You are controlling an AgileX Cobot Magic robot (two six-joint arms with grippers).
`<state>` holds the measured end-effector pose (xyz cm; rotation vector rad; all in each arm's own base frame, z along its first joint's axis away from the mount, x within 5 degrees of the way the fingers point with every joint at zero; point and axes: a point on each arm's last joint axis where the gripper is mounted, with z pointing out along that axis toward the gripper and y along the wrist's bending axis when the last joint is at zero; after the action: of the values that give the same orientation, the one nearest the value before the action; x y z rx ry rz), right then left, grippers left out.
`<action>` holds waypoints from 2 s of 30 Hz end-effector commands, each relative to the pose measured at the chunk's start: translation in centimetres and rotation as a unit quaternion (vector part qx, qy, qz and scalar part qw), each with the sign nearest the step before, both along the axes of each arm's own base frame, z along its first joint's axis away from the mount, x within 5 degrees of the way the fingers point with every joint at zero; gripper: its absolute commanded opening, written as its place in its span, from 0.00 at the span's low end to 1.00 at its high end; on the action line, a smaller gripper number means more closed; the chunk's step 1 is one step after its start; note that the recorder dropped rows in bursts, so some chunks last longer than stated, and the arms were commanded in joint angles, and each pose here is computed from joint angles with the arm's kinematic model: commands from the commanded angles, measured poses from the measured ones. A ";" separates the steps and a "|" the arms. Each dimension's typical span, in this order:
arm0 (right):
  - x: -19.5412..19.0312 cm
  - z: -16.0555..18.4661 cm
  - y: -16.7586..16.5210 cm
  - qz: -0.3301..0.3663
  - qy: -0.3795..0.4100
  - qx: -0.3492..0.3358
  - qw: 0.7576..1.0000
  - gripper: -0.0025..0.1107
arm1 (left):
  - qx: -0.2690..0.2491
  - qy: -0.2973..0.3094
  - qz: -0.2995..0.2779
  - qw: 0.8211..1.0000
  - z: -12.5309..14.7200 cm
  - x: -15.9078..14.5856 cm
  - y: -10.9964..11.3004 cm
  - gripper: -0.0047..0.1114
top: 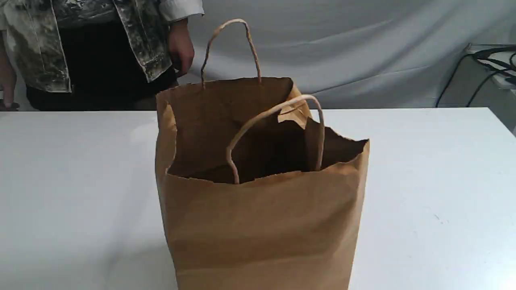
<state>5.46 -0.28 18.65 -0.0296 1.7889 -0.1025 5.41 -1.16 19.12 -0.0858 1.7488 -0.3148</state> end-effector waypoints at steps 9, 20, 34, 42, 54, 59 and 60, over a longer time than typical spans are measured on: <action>0.0 0.0 0.1 0.001 -0.006 0.035 0.999 0.02 | -0.005 0.001 0.003 1.000 -0.1 0.0 0.0 0.29; 0.0 0.0 0.2 0.001 -0.005 0.035 0.999 0.02 | -0.005 0.001 0.003 1.000 -0.1 0.0 0.0 0.29; 0.0 0.0 0.2 0.001 -0.005 0.035 0.999 0.02 | -0.005 0.001 0.003 1.000 -0.1 0.0 0.0 0.29; 0.0 0.0 0.2 0.001 -0.005 0.035 0.999 0.02 | -0.005 0.001 0.003 1.000 -0.1 0.0 0.0 0.29; 0.0 0.0 0.2 0.001 -0.005 0.035 0.999 0.02 | -0.002 0.002 0.002 1.000 -0.2 0.0 0.0 0.29; 0.0 0.0 0.2 0.001 -0.005 0.035 0.999 0.02 | -0.002 0.000 0.002 1.000 -0.1 0.0 0.0 0.29; 0.0 0.0 0.2 0.001 -0.005 0.035 0.999 0.02 | -0.002 0.000 0.002 1.000 -0.1 0.0 0.0 0.29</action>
<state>5.46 -0.17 18.64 0.0153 1.7893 -0.0484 5.41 -1.16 19.12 -0.0858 1.7488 -0.3148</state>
